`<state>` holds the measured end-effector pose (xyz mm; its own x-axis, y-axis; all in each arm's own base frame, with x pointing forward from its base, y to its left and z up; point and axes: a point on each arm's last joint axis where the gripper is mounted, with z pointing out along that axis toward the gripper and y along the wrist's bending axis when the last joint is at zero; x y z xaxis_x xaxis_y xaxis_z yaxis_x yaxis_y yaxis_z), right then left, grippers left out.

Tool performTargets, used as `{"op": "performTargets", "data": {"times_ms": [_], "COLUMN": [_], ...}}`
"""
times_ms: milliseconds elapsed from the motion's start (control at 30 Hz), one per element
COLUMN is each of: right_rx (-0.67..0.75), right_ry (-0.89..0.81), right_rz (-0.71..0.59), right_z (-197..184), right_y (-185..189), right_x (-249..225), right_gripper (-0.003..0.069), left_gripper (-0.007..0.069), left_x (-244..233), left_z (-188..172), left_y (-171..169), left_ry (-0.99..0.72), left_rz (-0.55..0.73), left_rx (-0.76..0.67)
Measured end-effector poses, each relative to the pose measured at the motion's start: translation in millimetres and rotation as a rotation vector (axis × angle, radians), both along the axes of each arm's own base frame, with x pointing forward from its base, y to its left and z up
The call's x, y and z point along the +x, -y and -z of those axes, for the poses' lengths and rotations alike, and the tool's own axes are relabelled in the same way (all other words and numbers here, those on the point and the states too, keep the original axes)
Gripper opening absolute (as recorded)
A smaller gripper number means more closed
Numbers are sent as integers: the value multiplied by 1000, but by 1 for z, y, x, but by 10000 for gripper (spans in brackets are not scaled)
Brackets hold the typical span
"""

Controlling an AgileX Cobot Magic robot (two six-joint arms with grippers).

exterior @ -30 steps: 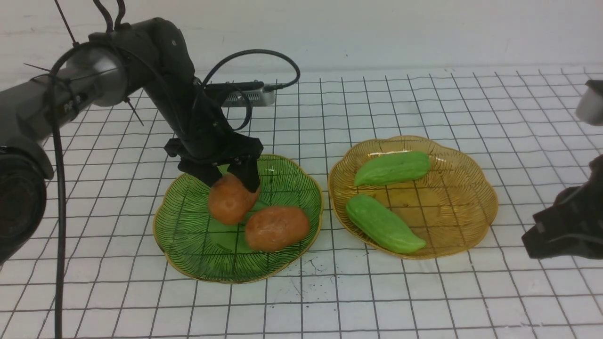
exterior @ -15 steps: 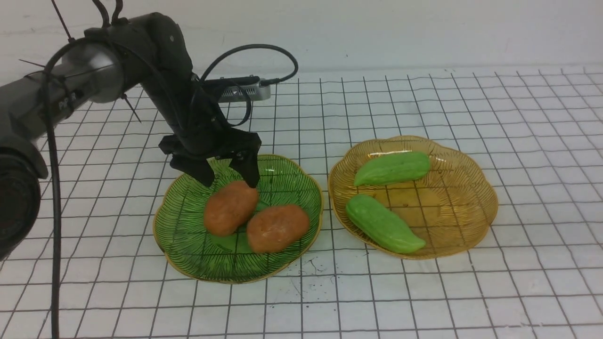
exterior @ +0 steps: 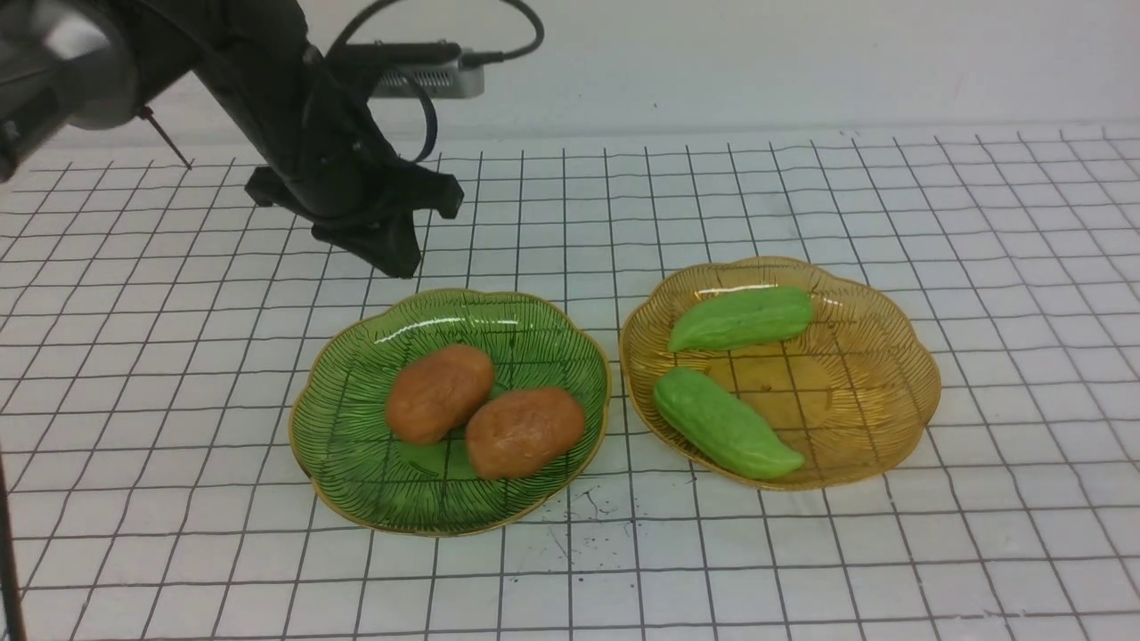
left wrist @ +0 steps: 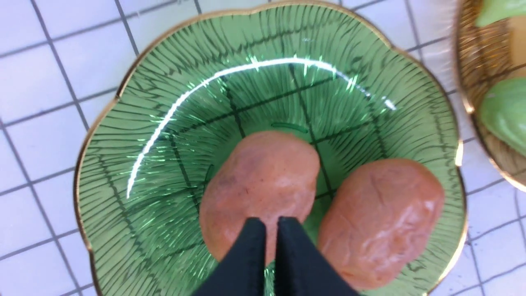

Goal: Put different types of vegetables on the plate.

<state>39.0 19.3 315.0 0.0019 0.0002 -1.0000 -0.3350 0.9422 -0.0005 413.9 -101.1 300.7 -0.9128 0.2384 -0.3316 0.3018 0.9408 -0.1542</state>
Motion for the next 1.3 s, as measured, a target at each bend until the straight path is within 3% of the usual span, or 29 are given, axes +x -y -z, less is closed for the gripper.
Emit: {"op": "performTargets", "data": {"times_ms": [533,767,933,1167,1300], "right_rx": [9,9,-42,-118,-168], "right_ry": [30,17,4,-120,-153], "right_rz": [22,23,47,157,214], "right_z": [14,20,58,124,133], "right_y": [0,0,2,8,11], "right_x": [8,10,9,15,16], "right_gripper": [-15,-15,-15,-15,-15], "left_gripper": [-8,-8,-8,-8,-8], "left_x": [-6,-34,-61,-78,-89], "left_z": [-13,-66,-104,-123,-127], "left_y": [-1,-7,-13,-16,-18], "left_ry": [28,155,244,290,296], "left_rz": [1,2,4,5,5], "left_rx": [-4,-28,-46,-56,-57]}}
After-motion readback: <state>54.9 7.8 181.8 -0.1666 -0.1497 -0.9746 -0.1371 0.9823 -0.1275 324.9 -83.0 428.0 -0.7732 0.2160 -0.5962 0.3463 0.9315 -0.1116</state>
